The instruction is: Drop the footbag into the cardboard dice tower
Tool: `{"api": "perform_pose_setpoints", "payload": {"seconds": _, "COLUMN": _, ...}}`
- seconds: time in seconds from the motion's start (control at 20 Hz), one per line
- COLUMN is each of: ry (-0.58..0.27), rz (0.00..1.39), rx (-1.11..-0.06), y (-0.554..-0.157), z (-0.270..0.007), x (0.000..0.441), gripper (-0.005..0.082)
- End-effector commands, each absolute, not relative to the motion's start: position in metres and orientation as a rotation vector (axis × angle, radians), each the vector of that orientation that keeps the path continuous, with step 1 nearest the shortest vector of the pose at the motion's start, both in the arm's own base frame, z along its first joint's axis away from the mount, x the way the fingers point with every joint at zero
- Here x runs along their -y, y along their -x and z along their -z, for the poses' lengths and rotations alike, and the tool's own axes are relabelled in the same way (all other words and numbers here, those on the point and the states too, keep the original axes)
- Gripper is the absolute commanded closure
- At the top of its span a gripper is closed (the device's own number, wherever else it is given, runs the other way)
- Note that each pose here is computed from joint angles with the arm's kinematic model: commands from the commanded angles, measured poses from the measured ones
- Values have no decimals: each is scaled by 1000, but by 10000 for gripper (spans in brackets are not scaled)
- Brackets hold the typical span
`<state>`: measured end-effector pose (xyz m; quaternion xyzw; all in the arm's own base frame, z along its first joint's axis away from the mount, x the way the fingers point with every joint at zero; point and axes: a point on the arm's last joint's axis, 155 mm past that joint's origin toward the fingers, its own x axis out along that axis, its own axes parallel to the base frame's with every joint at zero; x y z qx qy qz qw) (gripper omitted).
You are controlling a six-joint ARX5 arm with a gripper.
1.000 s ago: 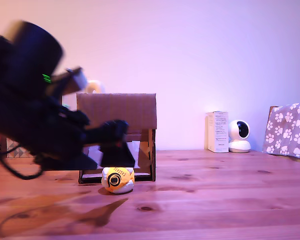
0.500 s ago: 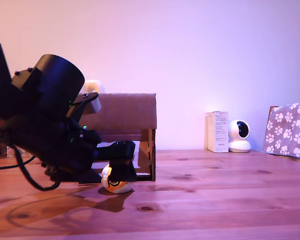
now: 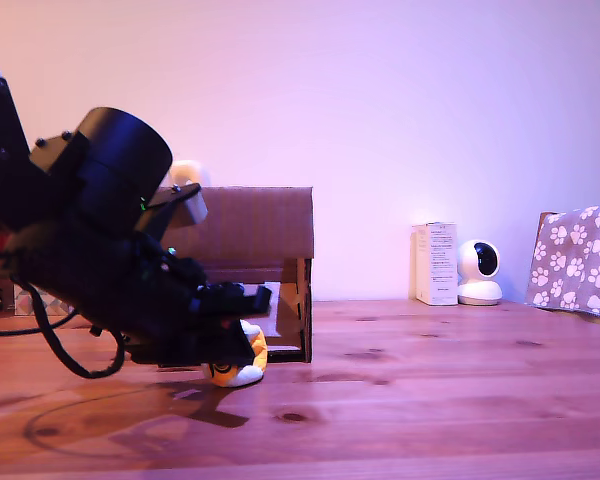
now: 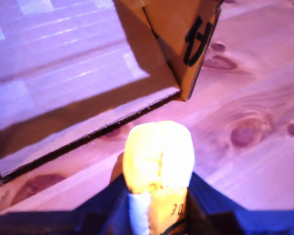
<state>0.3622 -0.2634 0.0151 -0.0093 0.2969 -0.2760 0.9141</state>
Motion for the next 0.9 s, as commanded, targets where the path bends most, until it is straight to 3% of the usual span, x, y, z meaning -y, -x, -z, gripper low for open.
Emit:
{"api": "perform_pose_setpoints", "payload": {"seconds": 0.0, "ry": 16, "rz": 612, "rx": -619, "y": -352, "z": -24, "x": 270, "gripper": 642}}
{"api": "perform_pose_setpoints", "payload": {"seconds": 0.5, "ry": 33, "rz": 638, "rx": -574, "y": -326, "z": -109, "x": 255, "gripper": 642}}
{"api": "perform_pose_setpoints", "payload": {"seconds": 0.85, "ry": 63, "rz": 658, "rx": -410, "y": -317, "z": -178, "x": 247, "gripper": 642}}
